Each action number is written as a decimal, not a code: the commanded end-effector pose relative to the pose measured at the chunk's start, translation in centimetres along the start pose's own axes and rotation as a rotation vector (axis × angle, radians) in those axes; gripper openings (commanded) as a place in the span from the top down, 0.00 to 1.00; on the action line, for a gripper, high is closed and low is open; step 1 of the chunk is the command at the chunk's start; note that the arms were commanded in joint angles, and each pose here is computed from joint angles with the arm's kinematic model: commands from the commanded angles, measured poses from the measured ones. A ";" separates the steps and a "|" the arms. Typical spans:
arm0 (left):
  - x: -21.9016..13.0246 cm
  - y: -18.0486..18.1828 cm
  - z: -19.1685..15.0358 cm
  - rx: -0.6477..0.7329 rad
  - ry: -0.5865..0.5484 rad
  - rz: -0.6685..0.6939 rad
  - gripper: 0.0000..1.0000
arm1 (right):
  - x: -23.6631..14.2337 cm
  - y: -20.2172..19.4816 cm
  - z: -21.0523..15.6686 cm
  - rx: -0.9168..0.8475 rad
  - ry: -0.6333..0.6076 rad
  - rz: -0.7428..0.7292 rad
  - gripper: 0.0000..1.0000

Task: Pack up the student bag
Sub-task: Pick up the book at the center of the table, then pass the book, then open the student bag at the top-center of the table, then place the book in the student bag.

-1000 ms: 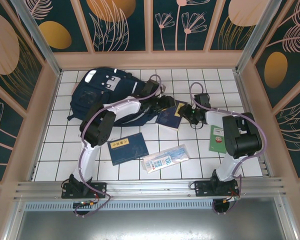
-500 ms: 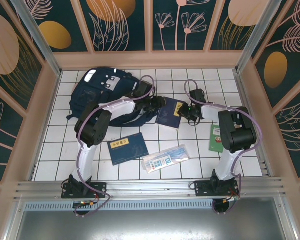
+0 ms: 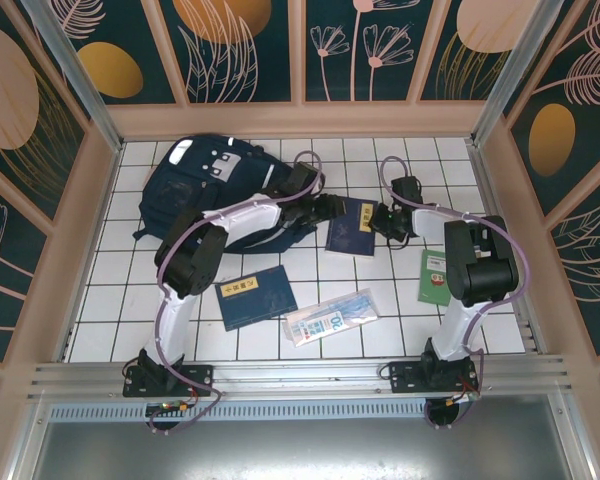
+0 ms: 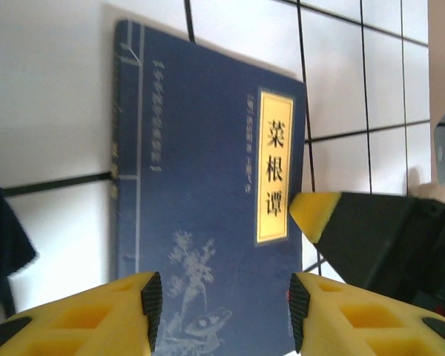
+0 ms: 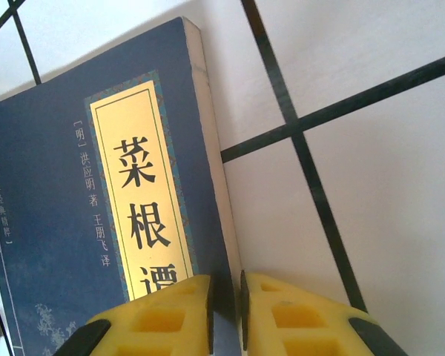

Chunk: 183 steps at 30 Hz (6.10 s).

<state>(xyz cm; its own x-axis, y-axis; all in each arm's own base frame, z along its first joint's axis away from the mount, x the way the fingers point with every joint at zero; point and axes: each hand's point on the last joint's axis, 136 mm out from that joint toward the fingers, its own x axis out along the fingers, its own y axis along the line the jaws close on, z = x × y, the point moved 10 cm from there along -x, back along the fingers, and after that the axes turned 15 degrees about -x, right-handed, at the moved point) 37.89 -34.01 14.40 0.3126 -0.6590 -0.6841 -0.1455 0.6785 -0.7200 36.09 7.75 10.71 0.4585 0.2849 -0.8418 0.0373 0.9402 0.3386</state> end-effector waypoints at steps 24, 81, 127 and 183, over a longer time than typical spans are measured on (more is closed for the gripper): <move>4.1 4.6 -1.3 -0.004 0.065 0.249 0.49 | 1.5 -1.3 -3.2 0.007 0.145 -0.041 0.80; -5.8 -4.7 1.4 -0.100 0.218 -0.628 1.00 | -5.7 -1.0 1.8 0.149 -0.104 0.763 0.23; -5.1 4.2 5.4 0.465 -0.278 0.855 0.40 | -7.8 1.0 1.9 0.068 -0.168 0.761 1.00; -29.3 -6.5 11.8 0.166 -0.586 -0.053 1.00 | 10.7 34.5 4.5 0.095 -0.063 1.039 1.00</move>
<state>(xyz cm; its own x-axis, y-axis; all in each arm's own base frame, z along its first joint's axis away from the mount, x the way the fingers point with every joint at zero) 41.06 -14.97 34.45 0.6744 -0.3438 -0.6534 -0.1281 0.8171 -0.5621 46.55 40.24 13.70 0.3629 0.9236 -0.1238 -0.3141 0.2463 0.9169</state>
